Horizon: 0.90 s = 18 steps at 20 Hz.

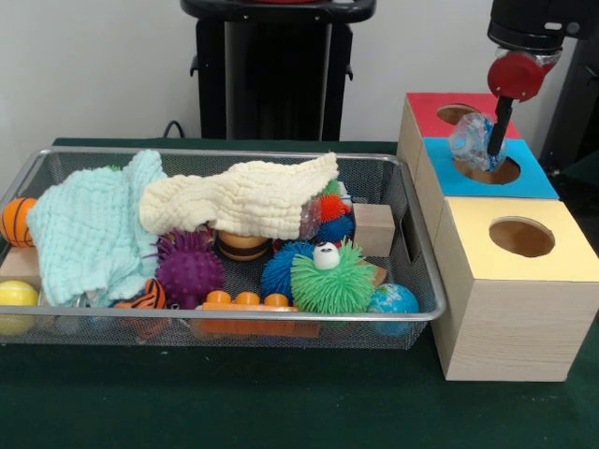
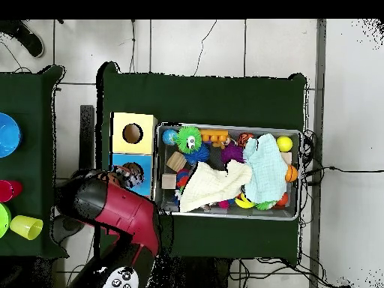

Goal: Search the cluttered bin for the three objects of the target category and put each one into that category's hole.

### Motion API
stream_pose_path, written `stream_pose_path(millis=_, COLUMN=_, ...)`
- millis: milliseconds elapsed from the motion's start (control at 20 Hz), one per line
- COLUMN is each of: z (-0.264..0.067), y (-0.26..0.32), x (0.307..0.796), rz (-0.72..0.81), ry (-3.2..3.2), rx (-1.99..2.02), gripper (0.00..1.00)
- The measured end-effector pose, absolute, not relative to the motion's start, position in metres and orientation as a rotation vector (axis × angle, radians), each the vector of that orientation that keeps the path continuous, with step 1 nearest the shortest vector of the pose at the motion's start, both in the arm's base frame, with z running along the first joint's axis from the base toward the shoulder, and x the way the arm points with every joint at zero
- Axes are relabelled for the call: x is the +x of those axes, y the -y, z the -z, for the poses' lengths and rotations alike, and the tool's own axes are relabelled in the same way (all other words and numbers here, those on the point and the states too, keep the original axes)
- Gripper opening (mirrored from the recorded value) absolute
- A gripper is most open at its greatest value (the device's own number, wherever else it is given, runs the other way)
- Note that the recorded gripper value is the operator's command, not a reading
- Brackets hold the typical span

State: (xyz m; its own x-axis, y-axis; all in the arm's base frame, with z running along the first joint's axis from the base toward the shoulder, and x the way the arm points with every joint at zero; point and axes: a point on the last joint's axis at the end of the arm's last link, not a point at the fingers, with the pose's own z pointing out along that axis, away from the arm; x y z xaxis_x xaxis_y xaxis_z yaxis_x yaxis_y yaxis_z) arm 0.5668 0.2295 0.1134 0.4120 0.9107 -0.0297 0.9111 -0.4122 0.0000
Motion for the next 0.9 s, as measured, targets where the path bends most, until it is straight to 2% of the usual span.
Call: stream_pose_path(millis=900, z=-0.1094, y=-0.2305, x=0.5652, rz=0.050, ry=-1.698, rx=2.624, gripper=1.00)
